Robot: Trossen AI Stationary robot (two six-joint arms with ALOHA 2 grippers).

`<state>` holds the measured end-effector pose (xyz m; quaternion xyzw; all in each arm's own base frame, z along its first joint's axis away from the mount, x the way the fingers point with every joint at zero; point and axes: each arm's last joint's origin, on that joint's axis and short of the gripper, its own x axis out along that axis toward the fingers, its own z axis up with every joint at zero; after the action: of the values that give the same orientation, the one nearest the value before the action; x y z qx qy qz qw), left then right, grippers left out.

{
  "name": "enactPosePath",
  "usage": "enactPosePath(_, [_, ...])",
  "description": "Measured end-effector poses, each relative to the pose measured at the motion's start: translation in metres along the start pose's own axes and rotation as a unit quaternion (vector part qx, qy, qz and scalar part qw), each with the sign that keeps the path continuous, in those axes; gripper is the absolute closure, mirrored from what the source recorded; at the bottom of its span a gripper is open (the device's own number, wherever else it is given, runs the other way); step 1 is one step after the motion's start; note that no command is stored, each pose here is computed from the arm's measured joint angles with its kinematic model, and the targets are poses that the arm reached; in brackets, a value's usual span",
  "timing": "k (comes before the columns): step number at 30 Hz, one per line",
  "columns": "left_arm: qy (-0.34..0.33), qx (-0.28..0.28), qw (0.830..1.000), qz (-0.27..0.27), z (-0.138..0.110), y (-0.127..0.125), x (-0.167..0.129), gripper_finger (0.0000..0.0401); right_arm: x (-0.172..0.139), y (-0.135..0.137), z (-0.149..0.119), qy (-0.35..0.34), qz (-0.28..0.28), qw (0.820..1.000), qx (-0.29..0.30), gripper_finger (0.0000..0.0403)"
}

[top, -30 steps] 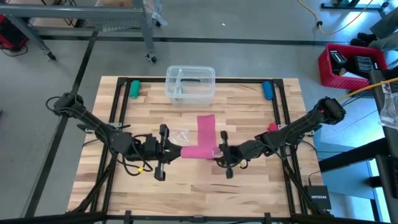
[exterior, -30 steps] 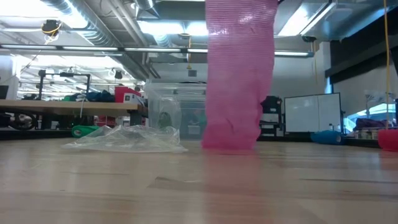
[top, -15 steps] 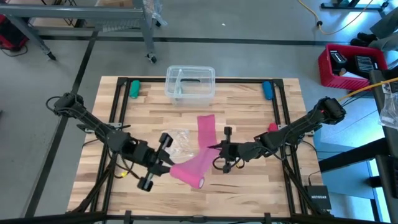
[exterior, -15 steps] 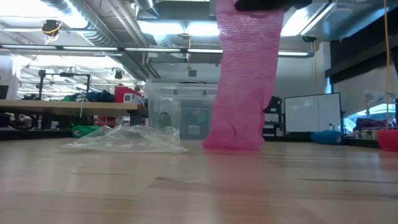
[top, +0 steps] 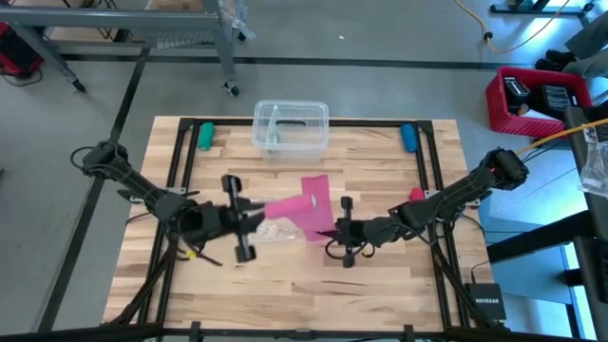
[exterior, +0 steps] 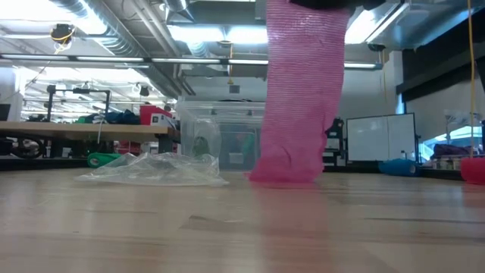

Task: Roll bandage
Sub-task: Roll the pink bandage

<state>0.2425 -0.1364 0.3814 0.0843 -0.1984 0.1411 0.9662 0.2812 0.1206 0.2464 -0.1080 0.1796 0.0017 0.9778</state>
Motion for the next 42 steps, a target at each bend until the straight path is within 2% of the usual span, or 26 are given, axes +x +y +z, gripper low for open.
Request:
enactPosePath(3, [0.039,0.054,0.996,0.061,-0.003,0.005,0.002,0.0386,-0.001,0.000,0.002,0.002,0.009,1.000,0.008,0.0396])
enactPosePath(7, [0.089,0.122,0.981,0.121,-0.006,0.011,0.002,0.0386,-0.006,0.007,0.014,-0.007,0.039,0.999,0.016,0.0395])
enactPosePath(11, [0.120,0.164,0.968,0.147,-0.009,0.014,0.003,0.0386,-0.013,0.017,0.025,-0.016,0.060,0.998,0.012,0.0395])
enactPosePath(17, [0.166,0.218,0.946,0.172,-0.014,0.017,0.004,0.0386,-0.030,0.032,0.056,-0.037,0.099,0.994,0.007,0.0394])
enactPosePath(22, [0.187,0.253,0.933,0.176,-0.016,0.017,0.004,0.0386,-0.050,0.044,0.084,-0.040,0.129,0.991,-0.007,0.0394])
enactPosePath(26, [0.195,0.273,0.926,0.172,-0.018,0.017,0.004,0.0386,-0.068,0.052,0.106,-0.074,0.146,0.986,-0.018,0.0394])
enactPosePath(32, [0.246,0.338,0.897,0.145,-0.043,0.016,0.005,0.0386,-0.094,0.055,0.143,-0.135,0.147,0.980,-0.024,0.0394])
enactPosePath(37, [0.278,0.335,0.889,0.143,-0.066,0.016,0.008,0.0386,-0.106,0.045,0.168,-0.173,0.140,0.975,-0.024,0.0394])
enactPosePath(42, [0.300,0.344,0.882,0.118,-0.089,0.006,0.007,0.0386,-0.122,0.033,0.194,-0.214,0.117,0.970,-0.025,0.0394])
